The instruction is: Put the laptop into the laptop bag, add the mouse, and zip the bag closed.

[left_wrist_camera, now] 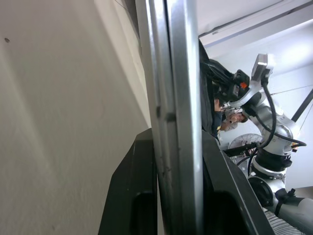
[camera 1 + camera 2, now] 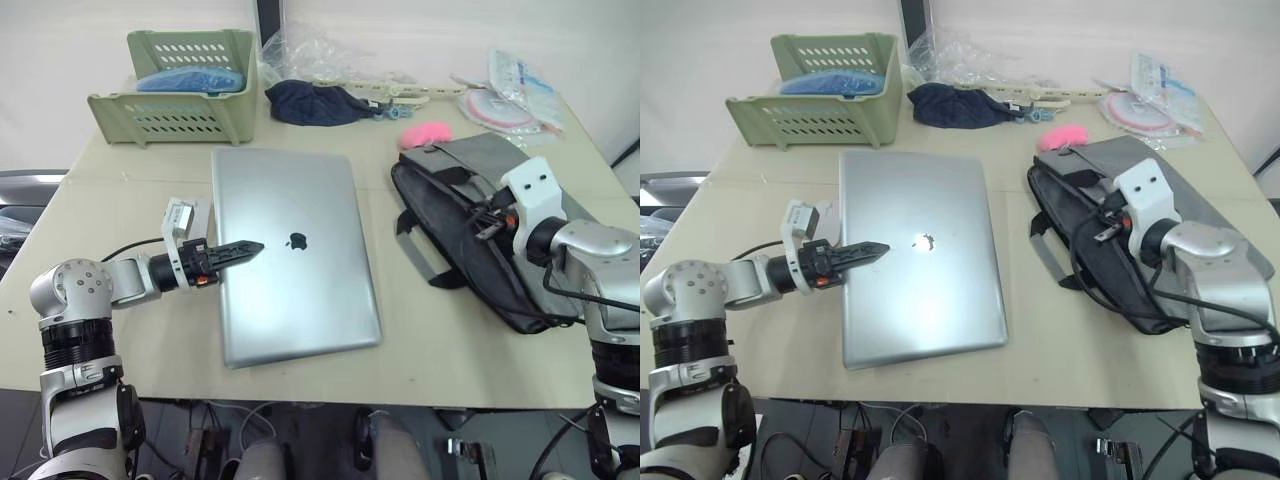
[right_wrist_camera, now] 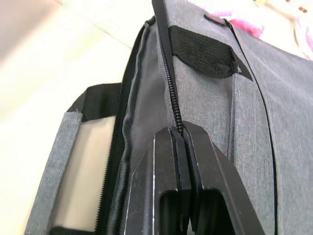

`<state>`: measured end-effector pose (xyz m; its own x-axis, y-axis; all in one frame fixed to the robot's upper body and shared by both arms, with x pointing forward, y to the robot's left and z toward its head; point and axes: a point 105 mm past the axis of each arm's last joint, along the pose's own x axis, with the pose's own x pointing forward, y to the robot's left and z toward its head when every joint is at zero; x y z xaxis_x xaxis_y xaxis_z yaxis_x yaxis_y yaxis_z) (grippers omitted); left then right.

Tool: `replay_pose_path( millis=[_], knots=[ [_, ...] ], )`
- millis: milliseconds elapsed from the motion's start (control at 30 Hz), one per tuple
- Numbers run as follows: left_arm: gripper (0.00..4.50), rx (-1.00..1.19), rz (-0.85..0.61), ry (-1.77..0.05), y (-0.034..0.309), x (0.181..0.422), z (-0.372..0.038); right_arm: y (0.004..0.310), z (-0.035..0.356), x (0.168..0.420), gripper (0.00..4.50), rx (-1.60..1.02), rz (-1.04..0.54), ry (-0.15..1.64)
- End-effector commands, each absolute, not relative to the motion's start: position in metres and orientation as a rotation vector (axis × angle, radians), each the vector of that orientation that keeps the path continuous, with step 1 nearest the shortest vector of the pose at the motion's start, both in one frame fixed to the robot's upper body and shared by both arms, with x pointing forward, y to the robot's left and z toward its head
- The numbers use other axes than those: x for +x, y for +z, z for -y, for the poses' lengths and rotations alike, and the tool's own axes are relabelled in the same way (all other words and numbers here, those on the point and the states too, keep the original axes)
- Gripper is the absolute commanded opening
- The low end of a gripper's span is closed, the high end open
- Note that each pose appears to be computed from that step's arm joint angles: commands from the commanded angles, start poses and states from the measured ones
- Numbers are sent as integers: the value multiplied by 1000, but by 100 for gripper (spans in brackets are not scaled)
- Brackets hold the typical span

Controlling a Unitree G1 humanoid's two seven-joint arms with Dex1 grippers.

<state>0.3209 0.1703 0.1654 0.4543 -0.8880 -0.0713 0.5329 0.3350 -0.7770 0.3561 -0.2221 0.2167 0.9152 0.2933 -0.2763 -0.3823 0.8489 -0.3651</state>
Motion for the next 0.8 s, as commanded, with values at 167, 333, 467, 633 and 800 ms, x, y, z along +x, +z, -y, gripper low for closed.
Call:
replay_pose_path(
  millis=[167,333,467,633,800],
  knots=[
    [44,-710,-489,-1019,178,320,-165,251,202,350,5,-441,-179,378],
    [44,-717,-468,-1047,185,322,-157,253,187,346,5,-412,-170,414],
    [44,-732,-462,-1057,189,324,-151,246,181,345,5,-409,-176,425],
    [44,-873,-400,-1137,206,323,-138,231,178,343,5,-396,-201,439],
    [44,-1040,-391,-1075,201,337,-133,232,174,343,5,-385,-188,447]
  ],
)
